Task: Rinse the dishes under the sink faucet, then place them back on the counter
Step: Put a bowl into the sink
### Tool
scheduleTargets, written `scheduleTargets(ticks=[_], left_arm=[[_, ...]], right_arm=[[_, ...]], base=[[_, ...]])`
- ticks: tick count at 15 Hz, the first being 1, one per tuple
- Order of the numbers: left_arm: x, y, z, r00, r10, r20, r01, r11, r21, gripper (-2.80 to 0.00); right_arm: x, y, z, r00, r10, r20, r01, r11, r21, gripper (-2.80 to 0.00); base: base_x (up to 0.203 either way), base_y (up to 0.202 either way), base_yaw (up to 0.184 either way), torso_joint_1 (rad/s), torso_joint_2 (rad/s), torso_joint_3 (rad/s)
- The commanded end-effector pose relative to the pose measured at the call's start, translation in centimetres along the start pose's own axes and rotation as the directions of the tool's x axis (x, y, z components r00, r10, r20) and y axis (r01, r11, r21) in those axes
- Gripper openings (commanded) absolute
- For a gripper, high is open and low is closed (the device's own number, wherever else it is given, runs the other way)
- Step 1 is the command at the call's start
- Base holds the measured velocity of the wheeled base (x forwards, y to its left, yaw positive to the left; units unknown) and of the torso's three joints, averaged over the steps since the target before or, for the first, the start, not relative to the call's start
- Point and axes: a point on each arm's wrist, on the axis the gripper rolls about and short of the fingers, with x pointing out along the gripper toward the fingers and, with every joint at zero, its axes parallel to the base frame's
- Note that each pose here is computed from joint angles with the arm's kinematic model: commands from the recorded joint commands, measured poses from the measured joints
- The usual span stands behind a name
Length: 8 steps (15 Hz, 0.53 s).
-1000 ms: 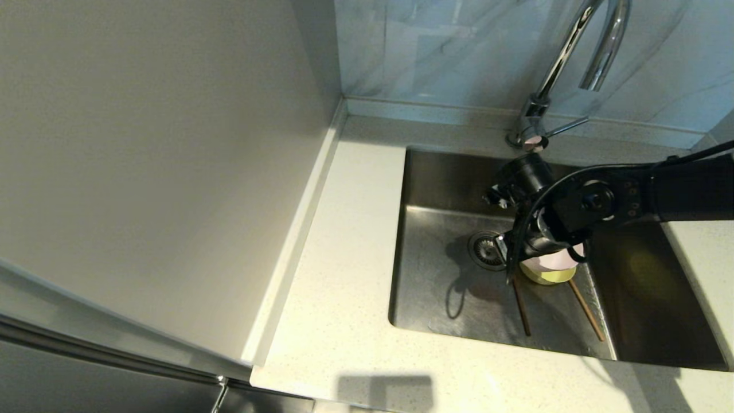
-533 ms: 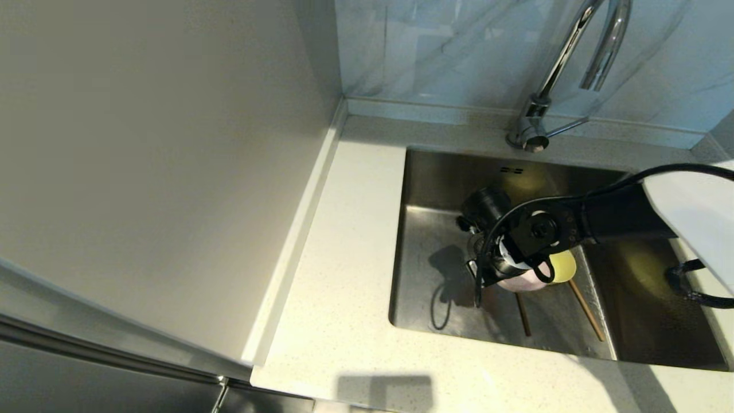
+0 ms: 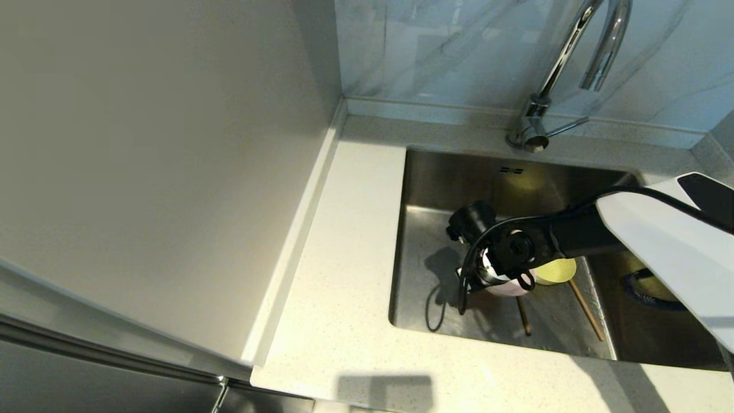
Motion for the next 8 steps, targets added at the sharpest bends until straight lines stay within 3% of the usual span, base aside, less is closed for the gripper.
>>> scheduleTargets(ticks=[1, 3, 8], left_arm=[[0.0, 0.0, 0.0, 1.0, 0.0, 0.004, 0.0, 1.0, 0.0, -2.8], [0.0, 0.0, 0.0, 1.0, 0.0, 0.004, 0.0, 1.0, 0.0, -2.8], [0.0, 0.0, 0.0, 1.0, 0.0, 0.004, 0.0, 1.0, 0.0, -2.8]], right_arm=[[1.3, 0.6, -0.2, 1.0, -0.003, 0.004, 0.003, 1.0, 0.004, -2.8], [2.3, 0.7, 0.0, 0.999, -0.007, 0.037, 0.006, 1.0, 0.024, -2.8], [4.1, 0.1, -0.2, 0.999, -0.028, 0.015, 0.028, 0.999, 0.035, -2.8]], base=[[0.0, 0.0, 0.0, 0.0, 0.0, 0.0], [0.0, 0.0, 0.0, 0.0, 0.0, 0.0], [0.0, 0.0, 0.0, 0.0, 0.0, 0.0]])
